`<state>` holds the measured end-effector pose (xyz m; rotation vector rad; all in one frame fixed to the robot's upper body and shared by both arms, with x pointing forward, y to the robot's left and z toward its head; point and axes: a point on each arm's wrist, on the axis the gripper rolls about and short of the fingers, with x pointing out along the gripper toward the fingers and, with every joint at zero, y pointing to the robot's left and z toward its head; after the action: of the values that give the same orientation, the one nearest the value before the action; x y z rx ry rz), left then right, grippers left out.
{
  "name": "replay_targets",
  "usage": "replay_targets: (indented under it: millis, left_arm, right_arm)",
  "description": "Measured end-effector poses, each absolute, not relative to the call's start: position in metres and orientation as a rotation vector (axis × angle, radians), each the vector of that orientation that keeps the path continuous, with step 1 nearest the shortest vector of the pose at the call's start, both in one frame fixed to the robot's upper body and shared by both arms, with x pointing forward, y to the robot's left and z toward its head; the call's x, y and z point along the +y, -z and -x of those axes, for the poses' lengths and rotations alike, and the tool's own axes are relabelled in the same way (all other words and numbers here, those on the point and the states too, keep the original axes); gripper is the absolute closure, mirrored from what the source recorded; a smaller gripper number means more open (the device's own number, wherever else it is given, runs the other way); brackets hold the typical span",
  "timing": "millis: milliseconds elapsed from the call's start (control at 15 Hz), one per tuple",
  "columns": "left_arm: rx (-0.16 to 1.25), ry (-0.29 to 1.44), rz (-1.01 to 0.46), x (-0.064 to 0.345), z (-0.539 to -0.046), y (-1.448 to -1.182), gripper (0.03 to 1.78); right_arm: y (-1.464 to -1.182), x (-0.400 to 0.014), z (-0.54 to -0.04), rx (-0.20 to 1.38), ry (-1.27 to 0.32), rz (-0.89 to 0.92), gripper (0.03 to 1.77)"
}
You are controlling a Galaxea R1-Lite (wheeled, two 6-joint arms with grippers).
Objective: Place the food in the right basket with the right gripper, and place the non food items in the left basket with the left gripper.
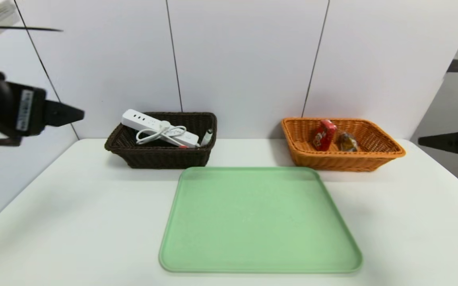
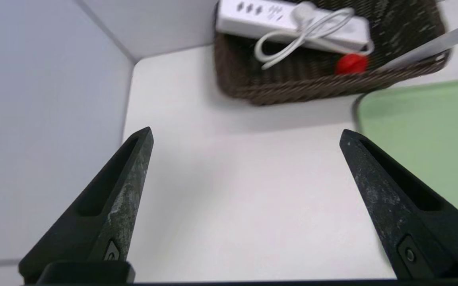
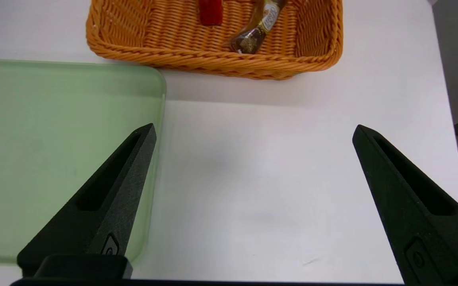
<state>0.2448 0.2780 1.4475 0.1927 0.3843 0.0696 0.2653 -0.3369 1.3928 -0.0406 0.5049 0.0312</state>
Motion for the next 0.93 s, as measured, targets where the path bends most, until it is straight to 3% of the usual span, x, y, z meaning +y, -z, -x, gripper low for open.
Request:
replay_targets:
  millis: [333,600,933]
  left_arm:
    - [0.33,-0.183,-0.091,0.332,-0.149,-1.386,0.14]
    - [0.226,-0.202,-0.051,0.34,-0.089,-1.325,0.12]
    - [0.16,-0.135,-0.098,0.338,-0.052,-1.261,0.12]
  right_arm:
    - [-1.383,-0.337,-0.181,0.298,-0.004,0.038,0.09]
    - [-1.351,-0.337,-0.12,0.188,0.002,0.038,0.09]
    - [-1.305,-0.336,-0.074,0.092,0.005,0.039,0.09]
